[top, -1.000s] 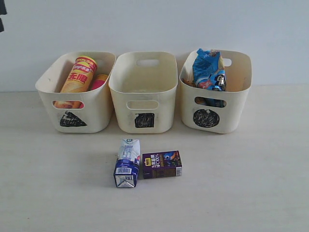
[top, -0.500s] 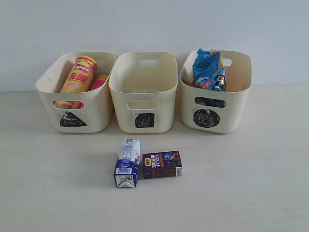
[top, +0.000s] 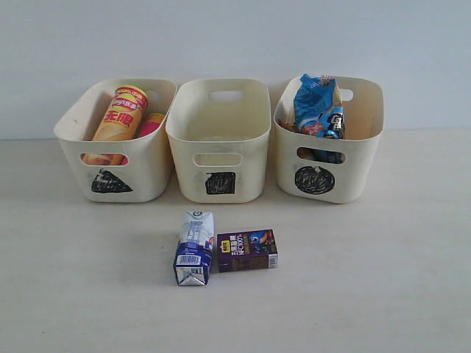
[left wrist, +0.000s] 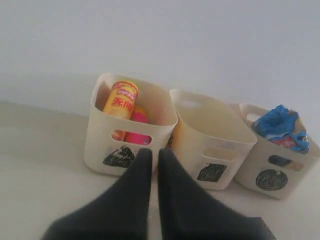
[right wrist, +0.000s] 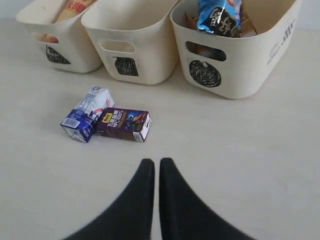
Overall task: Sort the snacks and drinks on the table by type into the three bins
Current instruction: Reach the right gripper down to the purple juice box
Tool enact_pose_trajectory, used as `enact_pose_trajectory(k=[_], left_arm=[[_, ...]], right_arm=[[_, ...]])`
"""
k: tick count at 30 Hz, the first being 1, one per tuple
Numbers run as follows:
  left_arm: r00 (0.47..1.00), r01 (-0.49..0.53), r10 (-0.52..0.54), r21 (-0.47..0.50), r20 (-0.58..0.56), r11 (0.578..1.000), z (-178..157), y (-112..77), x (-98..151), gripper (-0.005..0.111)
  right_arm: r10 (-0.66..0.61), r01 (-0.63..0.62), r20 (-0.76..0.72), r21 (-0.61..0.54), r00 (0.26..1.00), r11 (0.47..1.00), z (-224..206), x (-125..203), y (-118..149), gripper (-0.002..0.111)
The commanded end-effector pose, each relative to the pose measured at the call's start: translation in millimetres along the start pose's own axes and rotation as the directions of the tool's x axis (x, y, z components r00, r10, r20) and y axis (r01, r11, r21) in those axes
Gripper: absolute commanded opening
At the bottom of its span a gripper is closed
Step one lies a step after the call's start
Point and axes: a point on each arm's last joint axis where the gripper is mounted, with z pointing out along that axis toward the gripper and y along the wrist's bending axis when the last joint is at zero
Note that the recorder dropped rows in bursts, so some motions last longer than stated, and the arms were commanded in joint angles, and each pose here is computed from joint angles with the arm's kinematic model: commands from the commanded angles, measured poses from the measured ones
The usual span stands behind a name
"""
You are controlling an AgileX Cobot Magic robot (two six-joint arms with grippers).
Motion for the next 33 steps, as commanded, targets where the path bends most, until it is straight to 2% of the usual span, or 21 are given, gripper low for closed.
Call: enact_pose_trajectory(k=[1, 9, 14, 19, 24, 25, 27, 31, 32, 33], left_arm=[[0.999, 0.016, -0.017, -0.010, -0.040, 1.000, 2.0, 3.8, 13.5, 0.004], [0.999, 0.017, -0.017, -0.011, -0.043, 1.000, 2.2, 4.1, 14.4, 0.004], [0.999, 0.017, -0.017, -0.011, -0.041, 1.000, 2.2, 4.1, 14.3, 0.004], [0.999, 0.012, -0.012, -0.011, -0.041, 1.000, 2.2, 4.1, 14.3, 0.004], [0.992, -0.118, 0.118, -0.006, -0.044, 0.993, 2.2, 4.1, 14.4, 0.004], [0.989, -0.139, 0.139, -0.005, -0.045, 0.990, 2.2, 4.1, 14.4, 0.004], [0.988, -0.145, 0.145, -0.004, -0.048, 0.989, 2.2, 4.1, 14.8, 0.004], [0.988, -0.145, 0.145, -0.004, -0.048, 0.989, 2.2, 4.1, 14.8, 0.004], [0.988, -0.145, 0.145, -0.004, -0.048, 0.989, 2.2, 4.1, 14.8, 0.004], [0.988, -0.145, 0.145, -0.004, -0.048, 0.989, 2.2, 4.1, 14.8, 0.004]], right_arm=[[-0.087, 0.083, -0.111, -0.034, 0.990, 0.996, 17.9, -32.3, 4.3, 0.001], [-0.140, 0.100, -0.398, -0.121, 0.906, 0.988, 67.9, -77.7, 7.3, 0.001], [-0.223, 0.114, -0.566, -0.223, 0.794, 0.968, 102.9, -94.3, 11.0, 0.001], [-0.379, 0.180, -0.603, -0.364, 0.702, 0.914, 144.0, -99.8, 30.5, 0.001], [-0.515, 0.292, -0.622, -0.431, 0.590, 0.854, 192.0, -89.6, 52.9, 0.004], [-0.539, 0.316, -0.629, -0.439, 0.561, 0.841, 201.7, -86.5, 55.8, 0.007], [-0.578, 0.349, -0.636, -0.460, 0.511, 0.816, 220.0, -79.8, 63.7, 0.024], [-0.586, 0.345, -0.651, -0.473, 0.483, 0.810, 250.5, -70.7, 71.5, 0.073], [-0.587, 0.346, -0.651, -0.475, 0.481, 0.809, 258.7, -68.9, 73.0, 0.080], [-0.588, 0.345, -0.652, -0.476, 0.478, 0.809, 266.0, -67.5, 73.2, 0.082]])
